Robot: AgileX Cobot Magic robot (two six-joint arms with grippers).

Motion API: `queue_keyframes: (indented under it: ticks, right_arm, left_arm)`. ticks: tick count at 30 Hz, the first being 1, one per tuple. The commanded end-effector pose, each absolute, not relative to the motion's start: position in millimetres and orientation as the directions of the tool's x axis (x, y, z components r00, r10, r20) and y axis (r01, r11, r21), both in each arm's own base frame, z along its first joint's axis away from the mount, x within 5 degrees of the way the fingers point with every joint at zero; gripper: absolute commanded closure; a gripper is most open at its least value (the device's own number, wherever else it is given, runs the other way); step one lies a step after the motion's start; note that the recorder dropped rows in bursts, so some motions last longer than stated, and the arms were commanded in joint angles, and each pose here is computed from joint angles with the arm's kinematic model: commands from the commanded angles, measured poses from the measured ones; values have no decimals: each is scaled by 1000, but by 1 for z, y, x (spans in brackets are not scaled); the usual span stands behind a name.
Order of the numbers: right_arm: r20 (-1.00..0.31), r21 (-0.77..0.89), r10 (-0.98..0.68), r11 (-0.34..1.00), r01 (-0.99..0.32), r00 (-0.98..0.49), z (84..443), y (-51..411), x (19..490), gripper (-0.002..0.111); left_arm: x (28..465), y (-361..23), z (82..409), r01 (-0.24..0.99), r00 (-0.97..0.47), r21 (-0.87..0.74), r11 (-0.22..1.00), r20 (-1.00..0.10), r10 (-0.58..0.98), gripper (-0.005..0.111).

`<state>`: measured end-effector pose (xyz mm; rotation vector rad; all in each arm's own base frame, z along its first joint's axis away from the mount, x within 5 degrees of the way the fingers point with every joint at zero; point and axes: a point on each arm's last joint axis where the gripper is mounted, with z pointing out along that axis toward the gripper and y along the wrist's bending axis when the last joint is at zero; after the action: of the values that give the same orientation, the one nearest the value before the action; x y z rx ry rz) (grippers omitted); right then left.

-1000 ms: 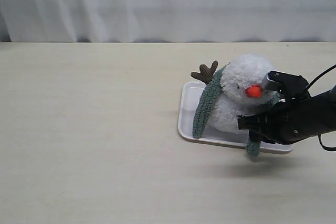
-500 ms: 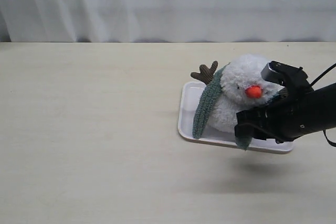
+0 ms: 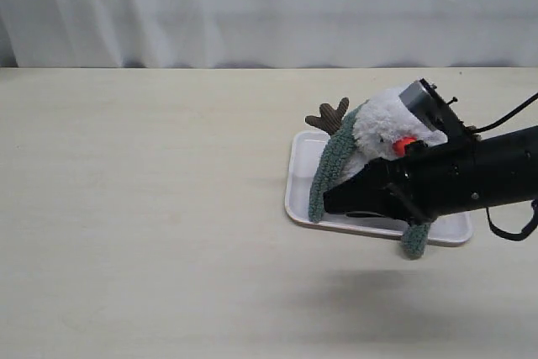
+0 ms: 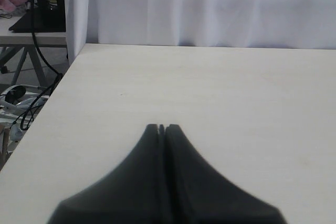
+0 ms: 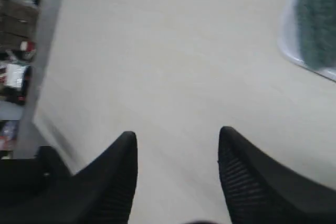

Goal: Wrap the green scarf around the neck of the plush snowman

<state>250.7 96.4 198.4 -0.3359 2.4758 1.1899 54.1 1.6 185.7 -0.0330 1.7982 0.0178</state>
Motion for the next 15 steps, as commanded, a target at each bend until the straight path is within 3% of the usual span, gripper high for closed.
queue_keyframes:
  ticks: [1, 9, 15]
  right_arm:
    - [-543, 727, -30, 483, -488, -839, 216, 104, 251, 62]
    - [-712, 500, -65, 653, -569, -699, 239, 92, 258, 85]
    - [-795, 271, -134, 794, -544, -591, 263, 75, 249, 88]
  left_arm:
    - [54, 2, 185, -33, -218, -9, 999, -976, -16, 107]
    - [54, 2, 185, -33, -218, -9, 999, -976, -16, 107]
    - [54, 2, 185, -33, -218, -9, 999, -976, -16, 107]
